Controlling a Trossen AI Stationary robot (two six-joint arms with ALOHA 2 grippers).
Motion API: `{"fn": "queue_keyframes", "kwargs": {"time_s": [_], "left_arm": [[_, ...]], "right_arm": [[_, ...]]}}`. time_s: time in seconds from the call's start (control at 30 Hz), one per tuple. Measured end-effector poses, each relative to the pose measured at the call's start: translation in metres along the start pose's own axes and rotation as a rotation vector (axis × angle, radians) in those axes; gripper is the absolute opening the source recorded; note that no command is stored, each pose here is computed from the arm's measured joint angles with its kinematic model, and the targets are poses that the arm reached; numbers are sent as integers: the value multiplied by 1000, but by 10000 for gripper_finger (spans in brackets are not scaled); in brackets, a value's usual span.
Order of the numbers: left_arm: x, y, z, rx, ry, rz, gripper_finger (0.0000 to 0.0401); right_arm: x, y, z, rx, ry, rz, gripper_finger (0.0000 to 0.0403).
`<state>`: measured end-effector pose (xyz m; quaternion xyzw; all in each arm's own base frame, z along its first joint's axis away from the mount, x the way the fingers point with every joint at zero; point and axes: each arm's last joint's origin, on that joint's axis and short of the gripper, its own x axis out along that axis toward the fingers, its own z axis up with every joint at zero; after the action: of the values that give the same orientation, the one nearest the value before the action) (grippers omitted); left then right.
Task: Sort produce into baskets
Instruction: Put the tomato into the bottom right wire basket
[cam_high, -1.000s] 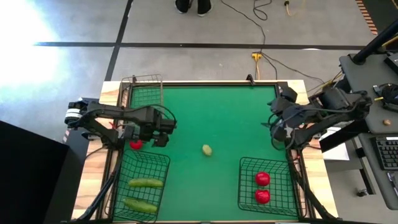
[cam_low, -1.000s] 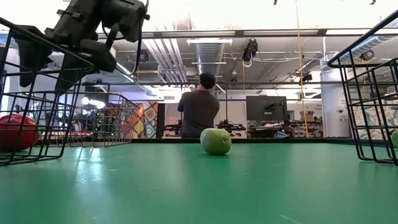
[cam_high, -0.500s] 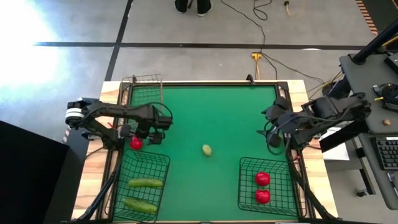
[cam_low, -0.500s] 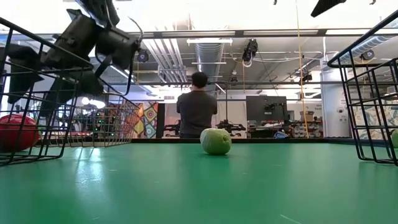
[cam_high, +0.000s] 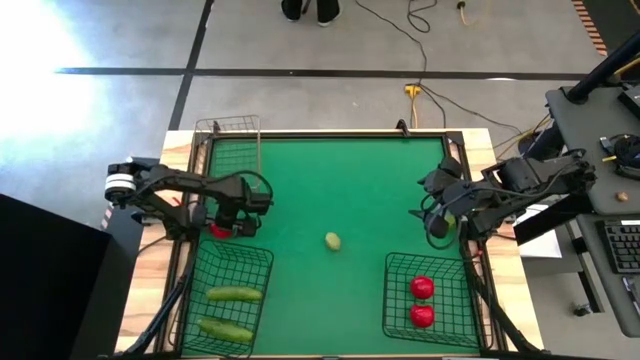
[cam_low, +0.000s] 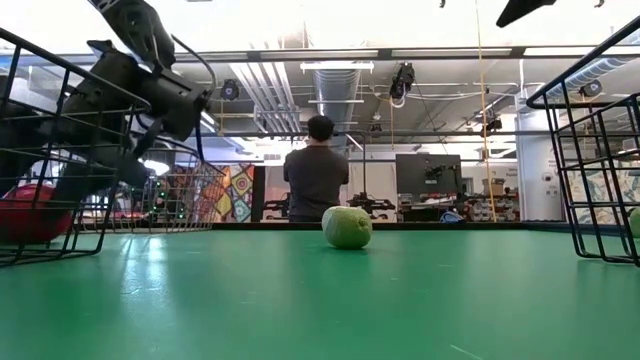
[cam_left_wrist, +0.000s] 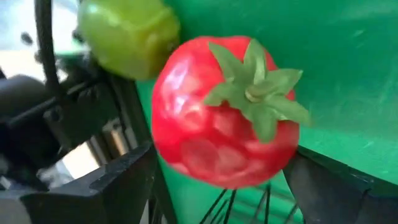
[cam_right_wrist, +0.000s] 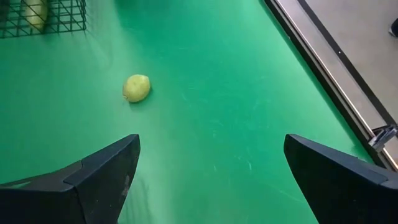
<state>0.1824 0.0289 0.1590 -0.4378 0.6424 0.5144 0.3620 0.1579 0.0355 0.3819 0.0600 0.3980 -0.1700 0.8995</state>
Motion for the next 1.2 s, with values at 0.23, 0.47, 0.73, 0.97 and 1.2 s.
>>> {"fn": "queue_keyframes", "kwargs": {"time_s": [0.23, 0.47, 0.73, 0.97, 1.2], "left_arm": [[-1, -12, -7, 60, -188, -54, 319], [0, -24, -20, 131, -338, -123, 319], [-1, -31, -30, 209, -472, -166, 319], [-5, -43, -43, 322, -647, -259, 319], [-5, -66, -42, 416, -748, -386, 319]], "right_arm": [[0, 2, 4, 18, -31, 16, 391], [1, 3, 5, 34, -42, 22, 391], [0, 3, 6, 50, -52, 29, 391], [0, 3, 6, 74, -52, 29, 391], [1, 3, 6, 106, -52, 25, 391]]}}
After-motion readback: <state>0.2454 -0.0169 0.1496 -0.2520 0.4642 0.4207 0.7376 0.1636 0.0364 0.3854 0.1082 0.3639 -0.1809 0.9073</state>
